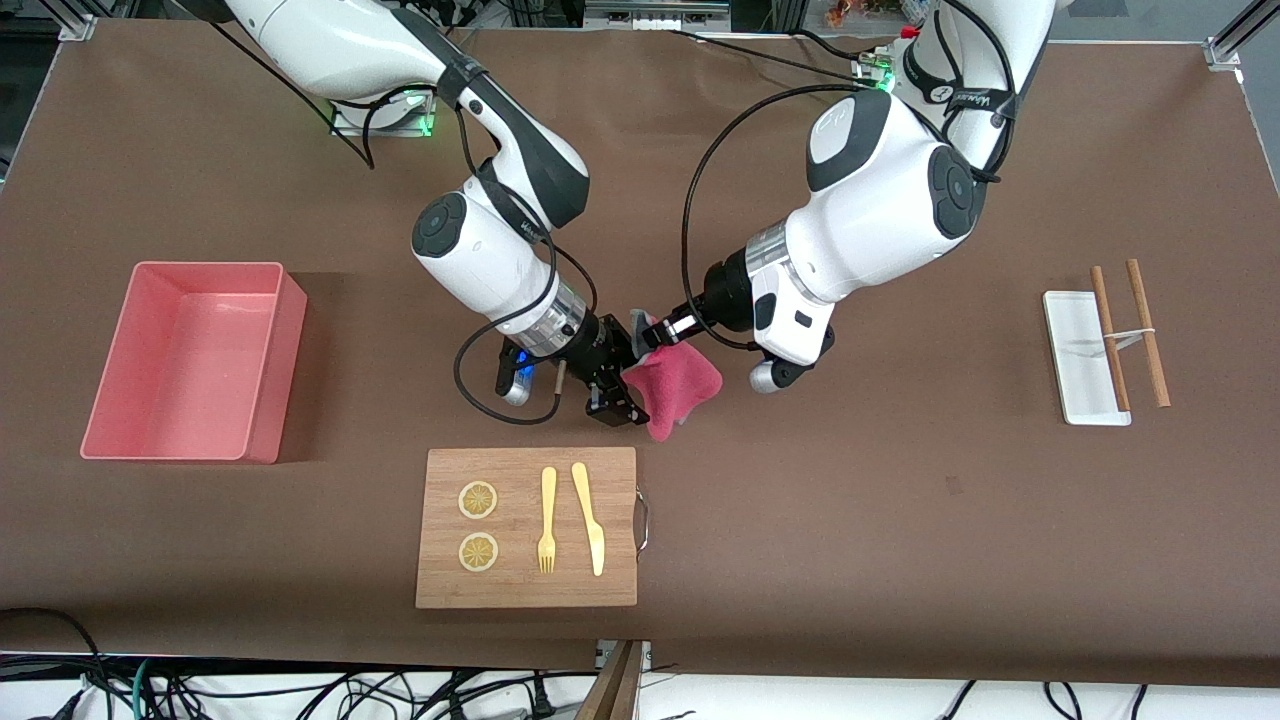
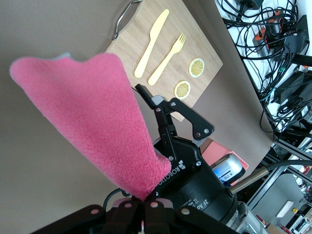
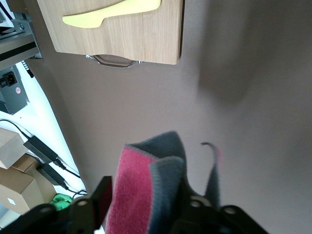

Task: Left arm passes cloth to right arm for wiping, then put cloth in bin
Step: 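Carry the cloth to the right gripper and grasp it there, then release the cloth from the left gripper and withdraw it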

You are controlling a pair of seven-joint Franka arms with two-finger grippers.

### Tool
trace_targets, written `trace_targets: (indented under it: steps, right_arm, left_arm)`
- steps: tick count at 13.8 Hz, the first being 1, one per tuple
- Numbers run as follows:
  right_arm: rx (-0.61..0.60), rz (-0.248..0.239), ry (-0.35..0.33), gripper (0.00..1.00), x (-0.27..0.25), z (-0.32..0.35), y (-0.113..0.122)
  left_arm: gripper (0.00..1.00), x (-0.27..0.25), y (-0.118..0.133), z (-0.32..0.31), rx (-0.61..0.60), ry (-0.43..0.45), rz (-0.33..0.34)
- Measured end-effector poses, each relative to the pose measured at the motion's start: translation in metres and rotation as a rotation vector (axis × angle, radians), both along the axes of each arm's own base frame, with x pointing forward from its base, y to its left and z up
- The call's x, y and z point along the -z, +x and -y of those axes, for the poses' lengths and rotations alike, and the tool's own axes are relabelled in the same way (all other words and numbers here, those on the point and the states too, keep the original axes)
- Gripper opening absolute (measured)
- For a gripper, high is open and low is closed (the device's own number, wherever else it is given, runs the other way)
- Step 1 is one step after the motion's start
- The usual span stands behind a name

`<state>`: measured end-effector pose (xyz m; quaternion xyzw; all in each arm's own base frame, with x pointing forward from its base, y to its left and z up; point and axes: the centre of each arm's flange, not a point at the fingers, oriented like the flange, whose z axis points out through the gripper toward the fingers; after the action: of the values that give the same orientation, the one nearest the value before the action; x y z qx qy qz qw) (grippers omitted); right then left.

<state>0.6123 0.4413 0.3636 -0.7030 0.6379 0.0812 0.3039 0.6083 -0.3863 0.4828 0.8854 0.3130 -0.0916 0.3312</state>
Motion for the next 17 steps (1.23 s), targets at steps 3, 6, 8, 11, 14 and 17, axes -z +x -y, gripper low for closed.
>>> trace_targets:
  steps: [3, 6, 8, 11, 14, 17]
  right_arm:
    - [0.0, 0.002, 0.0, 0.2, 0.0, 0.0, 0.0]
    - [0.001, 0.006, 0.002, 0.02, -0.001, 0.0, 0.001]
    - [0.002, 0.007, 0.002, 0.02, -0.001, 0.001, 0.001]
    - [0.004, 0.017, 0.001, 0.02, -0.002, 0.004, 0.005]
    - [0.004, 0.022, 0.0, 0.02, -0.004, 0.007, 0.007]
    - [0.002, 0.025, -0.002, 0.02, -0.004, 0.008, 0.008]
  left_arm:
    - [0.03, -0.001, 0.001, -0.001, -0.002, 0.0, 0.001]
    - [0.03, -0.001, 0.001, -0.001, -0.002, -0.001, 0.002]
    - [0.03, -0.002, 0.001, -0.001, -0.002, -0.001, 0.004]
    - [0.03, -0.003, 0.002, -0.002, -0.005, -0.001, 0.006]
    - [0.19, -0.005, 0.006, -0.008, -0.012, 0.005, 0.015]
    - [0.48, -0.015, 0.009, -0.019, -0.019, 0.011, 0.026]
